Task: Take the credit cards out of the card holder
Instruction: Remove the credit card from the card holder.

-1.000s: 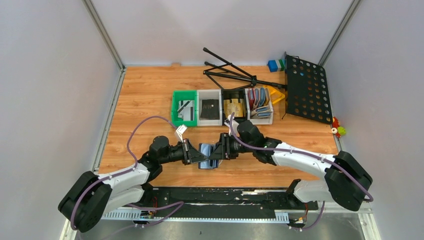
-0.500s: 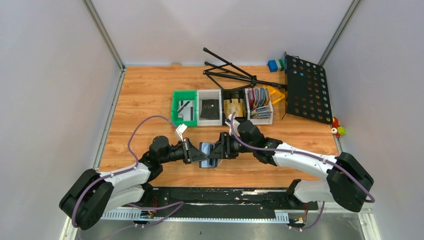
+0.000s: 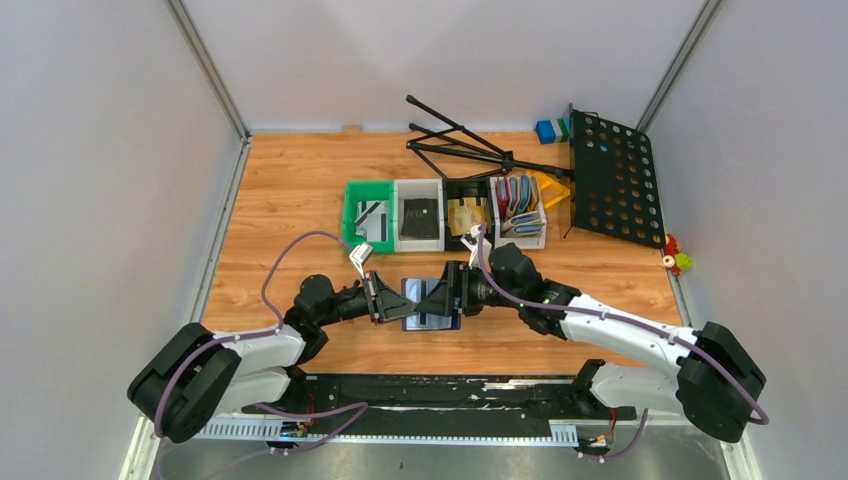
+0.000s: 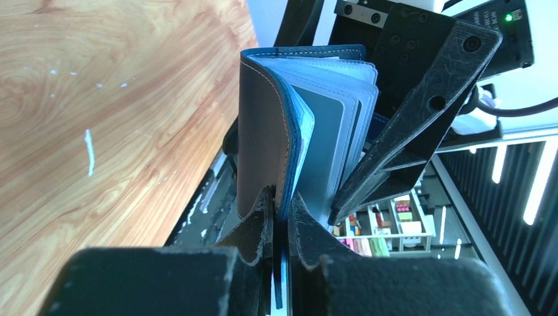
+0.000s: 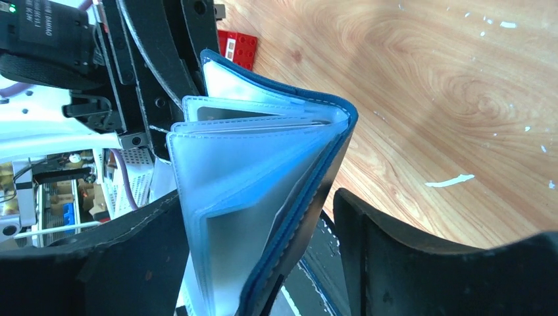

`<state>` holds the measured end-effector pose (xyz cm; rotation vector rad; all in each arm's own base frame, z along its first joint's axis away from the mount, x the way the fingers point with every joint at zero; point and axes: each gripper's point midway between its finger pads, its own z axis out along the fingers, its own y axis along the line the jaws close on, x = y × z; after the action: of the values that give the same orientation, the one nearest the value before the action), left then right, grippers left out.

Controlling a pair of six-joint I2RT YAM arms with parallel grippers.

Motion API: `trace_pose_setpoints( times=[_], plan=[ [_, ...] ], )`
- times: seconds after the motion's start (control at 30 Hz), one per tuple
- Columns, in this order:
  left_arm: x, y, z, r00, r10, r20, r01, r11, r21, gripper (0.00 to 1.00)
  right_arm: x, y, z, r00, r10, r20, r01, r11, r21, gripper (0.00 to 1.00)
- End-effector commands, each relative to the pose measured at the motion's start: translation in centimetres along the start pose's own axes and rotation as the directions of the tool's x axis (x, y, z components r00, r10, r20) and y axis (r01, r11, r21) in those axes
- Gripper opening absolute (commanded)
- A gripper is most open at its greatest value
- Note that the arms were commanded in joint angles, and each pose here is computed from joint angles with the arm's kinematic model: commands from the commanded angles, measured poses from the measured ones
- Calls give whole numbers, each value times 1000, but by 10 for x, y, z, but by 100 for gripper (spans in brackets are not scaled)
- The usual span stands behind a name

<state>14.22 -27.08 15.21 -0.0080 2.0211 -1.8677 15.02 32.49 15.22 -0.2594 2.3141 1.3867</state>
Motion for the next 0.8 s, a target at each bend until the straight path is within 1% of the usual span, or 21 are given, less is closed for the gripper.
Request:
trace_pose_setpoints(
  times=[0.0, 0.27, 0.33, 0.57, 0.67, 0.77],
  plan=[
    [-4, -33, 0, 999, 36, 15, -38, 990, 137, 0, -10, 7, -10, 998, -12, 57, 12, 1000, 1, 77],
    [-6, -37, 0, 999, 25, 21, -28, 988, 155, 0, -13, 8, -23, 996, -4, 84, 4, 1000, 0, 77],
    [-6, -37, 0, 1000, 22, 21, -25, 988, 154, 0, -12, 7, -26, 996, -1, 85, 0, 1000, 10, 75],
    [-7, -38, 0, 999, 23, 26, -27, 988, 155, 0, -13, -7, -39, 994, 25, 109, -31, 998, 54, 61],
    [-7, -37, 1, 999, 23, 25, -26, 988, 152, 0, -13, -12, -45, 992, 35, 125, -43, 997, 66, 57],
    [-8, -39, 1, 999, 26, 23, -29, 987, 160, 0, -15, -15, -49, 989, 38, 144, -49, 996, 68, 48]
  ],
)
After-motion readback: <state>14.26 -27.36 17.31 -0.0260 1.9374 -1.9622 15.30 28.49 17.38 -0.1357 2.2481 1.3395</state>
